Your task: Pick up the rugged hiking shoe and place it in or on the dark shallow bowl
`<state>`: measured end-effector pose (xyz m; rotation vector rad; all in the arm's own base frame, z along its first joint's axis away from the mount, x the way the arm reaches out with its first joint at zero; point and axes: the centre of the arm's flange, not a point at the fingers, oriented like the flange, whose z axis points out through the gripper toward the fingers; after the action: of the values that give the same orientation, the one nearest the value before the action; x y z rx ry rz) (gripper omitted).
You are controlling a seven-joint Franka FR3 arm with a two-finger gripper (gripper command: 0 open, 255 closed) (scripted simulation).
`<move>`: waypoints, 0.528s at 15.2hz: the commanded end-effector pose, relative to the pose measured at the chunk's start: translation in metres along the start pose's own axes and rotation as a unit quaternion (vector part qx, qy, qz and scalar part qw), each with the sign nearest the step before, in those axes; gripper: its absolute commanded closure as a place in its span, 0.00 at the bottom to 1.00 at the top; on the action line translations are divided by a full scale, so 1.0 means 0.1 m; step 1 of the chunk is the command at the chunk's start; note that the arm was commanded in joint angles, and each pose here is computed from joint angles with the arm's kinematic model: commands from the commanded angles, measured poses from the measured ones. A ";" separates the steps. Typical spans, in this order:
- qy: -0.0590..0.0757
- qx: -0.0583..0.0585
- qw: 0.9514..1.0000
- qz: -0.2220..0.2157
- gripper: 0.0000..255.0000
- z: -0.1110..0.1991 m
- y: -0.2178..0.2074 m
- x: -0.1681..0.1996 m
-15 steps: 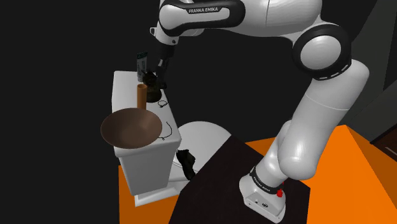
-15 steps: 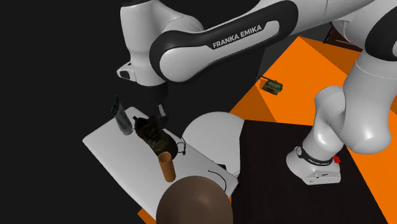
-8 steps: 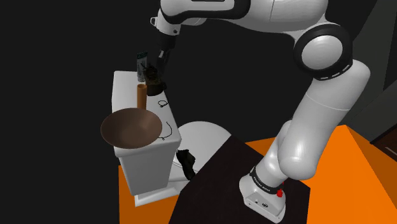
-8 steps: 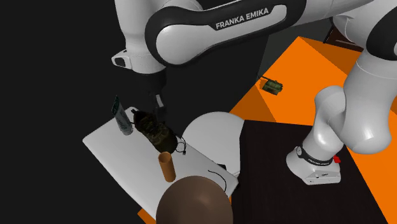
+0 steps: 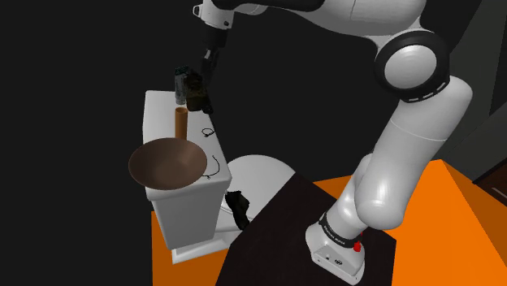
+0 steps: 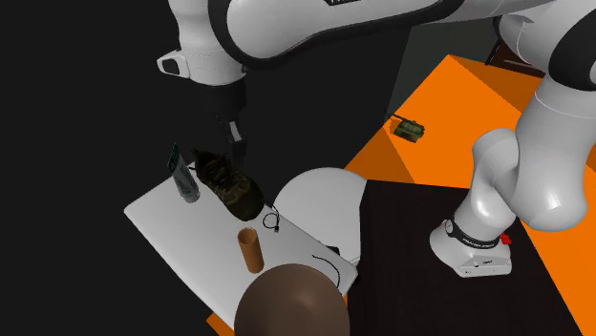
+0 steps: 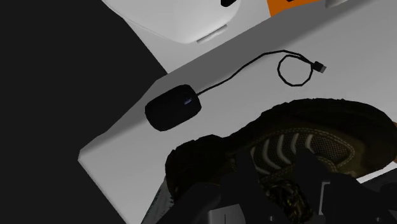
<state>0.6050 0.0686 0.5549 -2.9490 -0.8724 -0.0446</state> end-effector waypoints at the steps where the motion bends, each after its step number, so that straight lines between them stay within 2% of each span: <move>1: 0.000 0.000 1.000 0.000 1.00 -0.11 -0.02 0.01; 6: 0.000 0.000 1.000 0.000 1.00 -0.32 -0.03 0.02; 8: 0.000 0.000 1.000 0.000 1.00 -0.33 -0.29 -0.01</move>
<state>0.5966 0.0825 0.5875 -2.9488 -0.8725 -0.0443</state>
